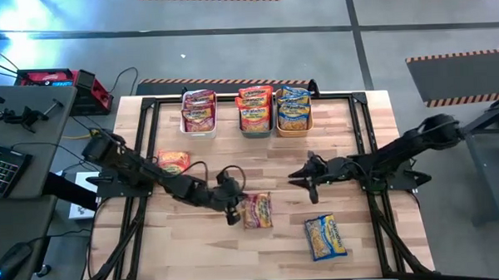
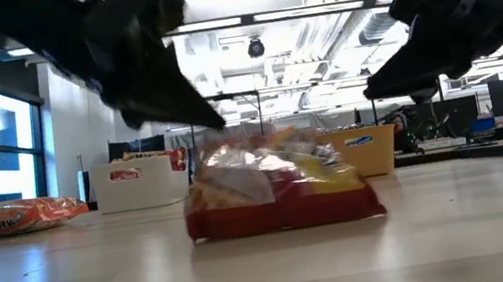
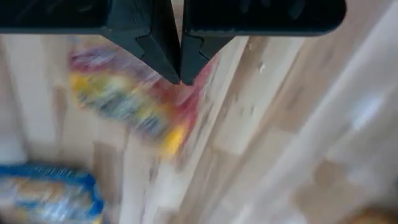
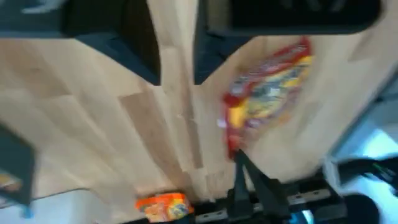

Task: Sort Maruchan noodles
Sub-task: Put the red noodle pack into the white bin

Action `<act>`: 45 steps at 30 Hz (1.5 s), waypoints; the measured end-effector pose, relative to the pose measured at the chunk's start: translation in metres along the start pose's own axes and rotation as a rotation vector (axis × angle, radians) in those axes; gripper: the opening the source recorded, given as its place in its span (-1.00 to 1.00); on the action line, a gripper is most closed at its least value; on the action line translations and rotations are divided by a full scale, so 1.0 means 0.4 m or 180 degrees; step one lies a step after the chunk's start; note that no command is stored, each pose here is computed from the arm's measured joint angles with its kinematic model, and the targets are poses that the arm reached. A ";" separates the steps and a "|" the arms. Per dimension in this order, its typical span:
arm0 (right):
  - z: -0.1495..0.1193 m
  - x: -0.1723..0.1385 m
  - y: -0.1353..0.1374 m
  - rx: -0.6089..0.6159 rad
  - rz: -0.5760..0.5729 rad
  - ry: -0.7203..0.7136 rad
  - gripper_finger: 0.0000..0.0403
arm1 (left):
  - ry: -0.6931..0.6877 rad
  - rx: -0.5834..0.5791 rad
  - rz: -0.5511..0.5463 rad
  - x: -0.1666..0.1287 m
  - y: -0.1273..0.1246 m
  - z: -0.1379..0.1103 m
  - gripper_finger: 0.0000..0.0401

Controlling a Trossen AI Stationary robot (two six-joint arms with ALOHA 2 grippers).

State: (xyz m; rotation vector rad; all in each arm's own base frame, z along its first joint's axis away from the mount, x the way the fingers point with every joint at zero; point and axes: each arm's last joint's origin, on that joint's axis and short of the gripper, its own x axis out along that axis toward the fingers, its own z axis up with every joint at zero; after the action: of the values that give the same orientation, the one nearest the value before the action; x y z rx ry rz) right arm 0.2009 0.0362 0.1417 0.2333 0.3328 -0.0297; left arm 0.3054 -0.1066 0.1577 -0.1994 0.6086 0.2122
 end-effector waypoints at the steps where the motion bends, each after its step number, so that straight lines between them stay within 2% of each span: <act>1: -0.004 0.009 0.001 0.0063 0.0016 -0.0029 -0.50 | -0.0103 0.0009 0.0002 -0.011 -0.006 0.001 -1.00; 8: -0.037 0.094 0.010 0.0619 0.0102 0.0009 0.10 | -0.0444 0.0285 0.0151 -0.071 -0.039 0.003 -1.00; 13: -0.069 0.202 0.031 0.1019 0.0203 0.0306 0.31 | -0.0355 0.0232 0.0254 -0.070 -0.037 -0.011 -1.00; 17: -0.078 0.243 0.041 0.1060 0.0239 0.0422 0.33 | -0.0102 0.0317 0.0384 -0.035 0.008 -0.014 -0.88; 24: -0.071 0.253 0.058 0.0879 0.0211 0.0390 0.33 | 0.0097 0.0250 -0.0199 0.017 0.100 0.072 -0.39; 28: -0.072 0.253 0.058 0.0792 0.0154 0.0372 0.33 | 0.0148 0.0140 -0.0666 0.040 0.137 0.095 -0.15; 30: -0.072 0.252 0.058 0.0762 0.0154 0.0370 0.33 | 0.0166 0.0136 -0.0741 0.055 0.143 0.091 -0.07; 34: -0.072 0.252 0.058 0.0706 0.0158 0.0364 0.33 | 0.0308 0.0227 -0.0755 0.102 0.141 0.068 0.00; 39: -0.071 0.252 0.058 0.0706 0.0158 0.0355 0.33 | 0.0462 0.0428 -0.0930 0.169 0.114 0.058 0.01; 45: -0.071 0.252 0.058 0.0706 0.0156 0.0352 0.33 | 0.0700 0.0639 -0.0774 0.226 0.103 0.065 -0.01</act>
State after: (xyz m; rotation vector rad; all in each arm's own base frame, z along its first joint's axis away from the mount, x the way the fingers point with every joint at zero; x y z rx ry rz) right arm 0.2887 0.0663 0.0877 0.4641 0.4341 -0.0052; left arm 0.3812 -0.0482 0.1209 -0.1015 0.8122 -0.1076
